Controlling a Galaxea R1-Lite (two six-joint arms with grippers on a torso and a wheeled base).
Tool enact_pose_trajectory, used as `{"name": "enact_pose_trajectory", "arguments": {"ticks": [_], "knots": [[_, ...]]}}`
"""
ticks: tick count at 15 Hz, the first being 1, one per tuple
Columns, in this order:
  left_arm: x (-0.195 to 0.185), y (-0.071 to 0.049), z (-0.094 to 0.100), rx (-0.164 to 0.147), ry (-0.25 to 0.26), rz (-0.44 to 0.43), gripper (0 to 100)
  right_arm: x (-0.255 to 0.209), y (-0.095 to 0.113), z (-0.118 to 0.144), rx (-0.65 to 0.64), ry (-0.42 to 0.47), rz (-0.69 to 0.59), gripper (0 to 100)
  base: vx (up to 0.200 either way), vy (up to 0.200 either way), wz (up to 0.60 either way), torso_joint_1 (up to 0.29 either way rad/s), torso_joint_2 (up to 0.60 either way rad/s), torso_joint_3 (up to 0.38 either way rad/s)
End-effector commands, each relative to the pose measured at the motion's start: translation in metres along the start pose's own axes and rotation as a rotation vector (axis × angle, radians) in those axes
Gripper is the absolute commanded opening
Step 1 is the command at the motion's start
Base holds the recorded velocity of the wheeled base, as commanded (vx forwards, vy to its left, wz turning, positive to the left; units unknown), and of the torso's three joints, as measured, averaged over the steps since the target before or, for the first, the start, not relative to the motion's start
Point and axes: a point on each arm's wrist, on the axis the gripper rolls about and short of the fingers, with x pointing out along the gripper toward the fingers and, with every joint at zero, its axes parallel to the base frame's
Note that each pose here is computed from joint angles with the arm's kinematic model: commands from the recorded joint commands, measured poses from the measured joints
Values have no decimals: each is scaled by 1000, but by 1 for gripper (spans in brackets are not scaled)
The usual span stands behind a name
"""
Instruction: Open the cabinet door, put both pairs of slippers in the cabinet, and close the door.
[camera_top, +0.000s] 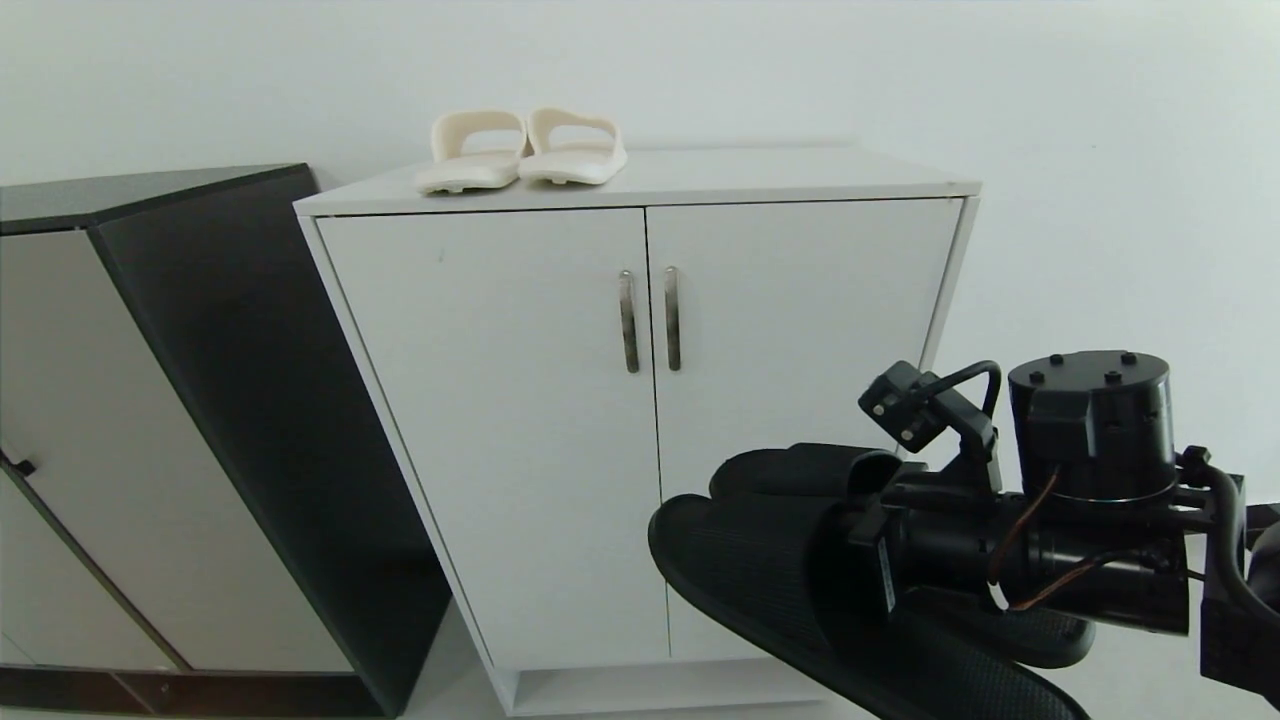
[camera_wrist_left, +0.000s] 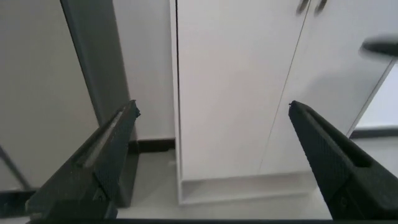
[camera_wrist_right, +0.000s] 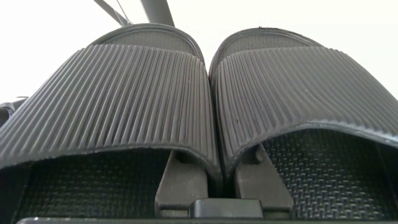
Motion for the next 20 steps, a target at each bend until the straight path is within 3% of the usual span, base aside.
{"name": "enact_pose_trajectory", "arguments": {"ticks": [1,2,4,9,11,12,14,18,20], "knots": [[14,-3,58,-69,20,-30,100,1,0,-1,1,3,2,0,0,0,0,-41,437,398],[25,-4,65,-56,70,-63,100,1,0,-1,1,3,2,0,0,0,0,-27,242,232],[48,-5,73,-65,132,-142,100,0,0,-2,1,3,2,0,0,0,0,-12,120,100],[97,-10,95,-70,151,-348,100,1,2,-3,-4,-3,8,0,0,0,0,0,0,0],[120,-10,100,-70,171,-370,100,1,2,-3,-4,-5,8,0,0,0,0,0,0,0],[145,-16,103,-64,189,-414,100,1,3,-2,-5,-8,10,0,0,0,0,0,0,0],[162,-30,110,-54,168,-475,100,1,5,-2,-9,-13,18,0,0,0,0,0,0,0],[184,-81,126,-31,165,-560,100,1,10,-1,-17,-19,34,0,0,0,0,0,0,0],[204,-96,133,-31,169,-591,100,0,11,-1,-18,-19,35,0,0,0,0,0,0,0]]}}
